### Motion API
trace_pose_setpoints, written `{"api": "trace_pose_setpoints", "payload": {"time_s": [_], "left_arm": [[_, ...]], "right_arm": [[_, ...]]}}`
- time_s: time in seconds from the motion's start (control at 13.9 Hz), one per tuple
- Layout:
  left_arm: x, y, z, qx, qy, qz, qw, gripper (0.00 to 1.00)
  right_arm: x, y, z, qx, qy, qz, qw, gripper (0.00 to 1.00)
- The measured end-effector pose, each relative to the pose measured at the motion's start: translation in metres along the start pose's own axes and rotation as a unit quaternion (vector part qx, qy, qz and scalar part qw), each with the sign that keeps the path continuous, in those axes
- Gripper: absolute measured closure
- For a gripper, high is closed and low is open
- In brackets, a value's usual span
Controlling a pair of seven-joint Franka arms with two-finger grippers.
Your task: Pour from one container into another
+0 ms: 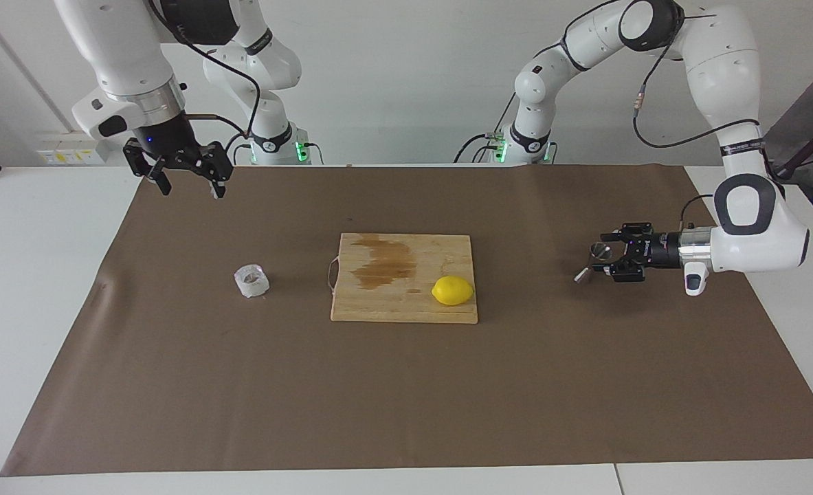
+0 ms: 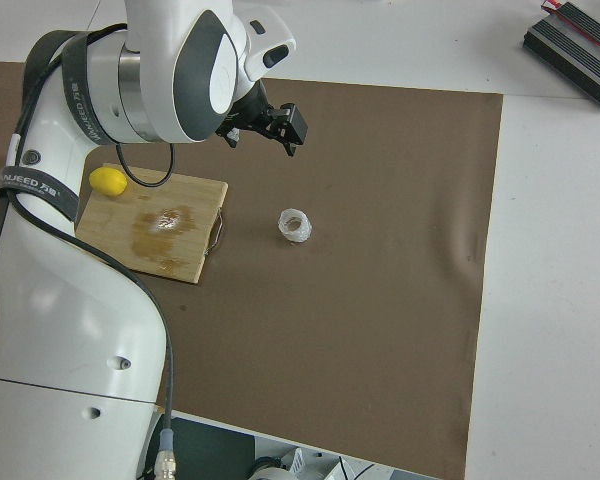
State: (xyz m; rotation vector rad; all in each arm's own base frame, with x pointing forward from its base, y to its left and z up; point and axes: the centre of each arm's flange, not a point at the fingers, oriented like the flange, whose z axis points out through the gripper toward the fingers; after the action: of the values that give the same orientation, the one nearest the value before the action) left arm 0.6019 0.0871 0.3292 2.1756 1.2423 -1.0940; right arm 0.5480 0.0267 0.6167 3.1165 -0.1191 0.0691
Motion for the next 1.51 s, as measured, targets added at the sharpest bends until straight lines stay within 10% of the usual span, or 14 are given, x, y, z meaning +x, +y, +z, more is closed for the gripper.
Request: {"api": "trace_pose_setpoints", "payload": {"time_s": [0.29, 1.51], "left_arm": [[-0.0023, -0.0020, 0.0024, 0.011, -0.009, 0.000, 1.000, 0.33], [-0.0045, -0.0015, -0.0049, 0.006, -0.005, 0.003, 1.000, 0.27]], "right_arm": [[0.0000, 0.0000, 0.0000, 0.000, 0.000, 0.000, 1.000, 0.00], [0.0000, 0.0000, 0.0000, 0.000, 0.000, 0.000, 1.000, 0.00]]}}
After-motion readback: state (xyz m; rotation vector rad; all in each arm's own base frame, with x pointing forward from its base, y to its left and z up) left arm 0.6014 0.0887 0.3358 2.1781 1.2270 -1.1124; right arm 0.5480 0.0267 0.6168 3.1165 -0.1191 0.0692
